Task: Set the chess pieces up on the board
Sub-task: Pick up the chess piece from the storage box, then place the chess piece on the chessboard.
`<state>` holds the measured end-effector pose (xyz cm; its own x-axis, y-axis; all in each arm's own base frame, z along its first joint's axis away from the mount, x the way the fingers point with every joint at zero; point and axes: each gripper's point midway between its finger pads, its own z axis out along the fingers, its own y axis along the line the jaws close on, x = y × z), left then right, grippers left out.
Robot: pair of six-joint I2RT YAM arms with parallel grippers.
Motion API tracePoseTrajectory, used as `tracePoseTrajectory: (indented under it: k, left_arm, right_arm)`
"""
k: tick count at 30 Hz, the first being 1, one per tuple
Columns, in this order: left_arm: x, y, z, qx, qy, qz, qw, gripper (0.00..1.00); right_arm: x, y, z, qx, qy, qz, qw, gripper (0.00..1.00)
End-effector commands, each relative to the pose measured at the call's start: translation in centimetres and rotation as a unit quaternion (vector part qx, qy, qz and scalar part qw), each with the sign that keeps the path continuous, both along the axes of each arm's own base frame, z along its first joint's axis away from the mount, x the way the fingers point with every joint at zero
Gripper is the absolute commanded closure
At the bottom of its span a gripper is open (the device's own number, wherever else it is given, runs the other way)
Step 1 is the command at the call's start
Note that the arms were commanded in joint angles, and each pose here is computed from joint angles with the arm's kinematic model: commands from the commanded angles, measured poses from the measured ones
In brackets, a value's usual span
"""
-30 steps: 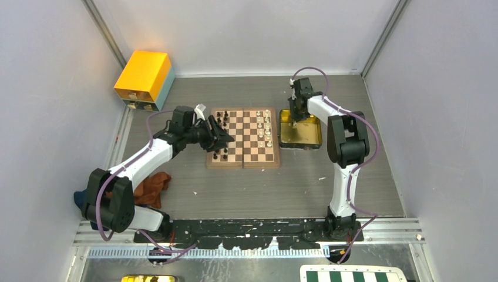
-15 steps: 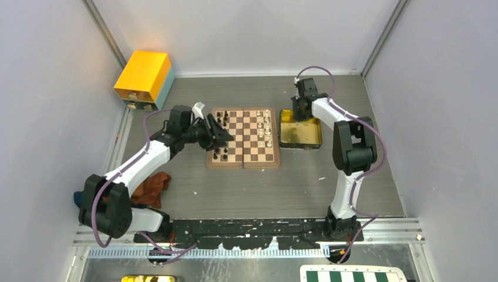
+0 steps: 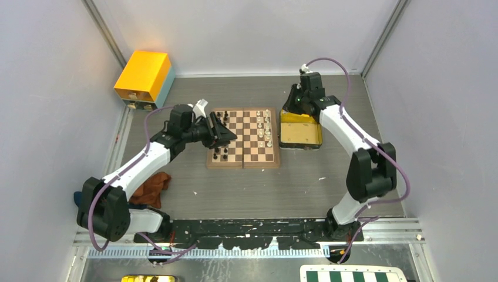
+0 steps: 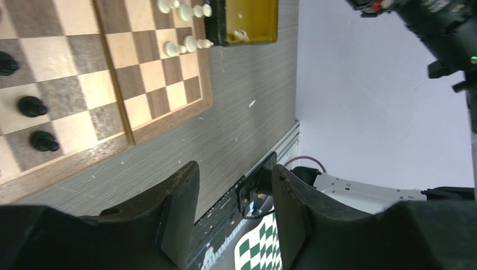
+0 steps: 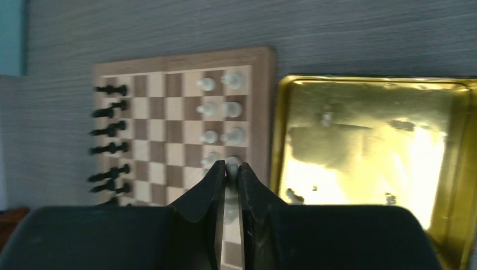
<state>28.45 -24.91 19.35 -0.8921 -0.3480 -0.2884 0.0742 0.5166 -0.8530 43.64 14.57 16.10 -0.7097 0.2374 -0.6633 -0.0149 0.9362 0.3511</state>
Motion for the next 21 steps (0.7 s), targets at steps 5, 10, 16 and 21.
tracePoseTrajectory:
  k: [5, 10, 16, 21]
  left_arm:
    - [-0.2, -4.4, 5.6, -0.051, -0.11, -0.069, 0.99, 0.48]
    - [0.2, -6.1, 7.7, -0.086, -0.13, -0.077, 0.985, 0.48]
    - [1.0, -6.8, 9.6, -0.123, -0.153, -0.07, 0.978, 0.48]
    - [1.3, -6.8, 10.4, -0.152, -0.164, -0.054, 0.973, 0.48]
  right_arm:
    - [-4.2, 8.0, 11.7, 0.202, -0.101, 0.021, 0.974, 0.99]
    - [-6.8, 10.4, 13.5, 0.273, -0.104, 0.033, 0.956, 0.99]
    - [-8.7, 12.3, 14.3, 0.334, -0.1, 0.045, 0.936, 0.99]
    - [-9.3, 13.0, 15.0, 0.38, -0.092, 0.048, 0.919, 0.99]
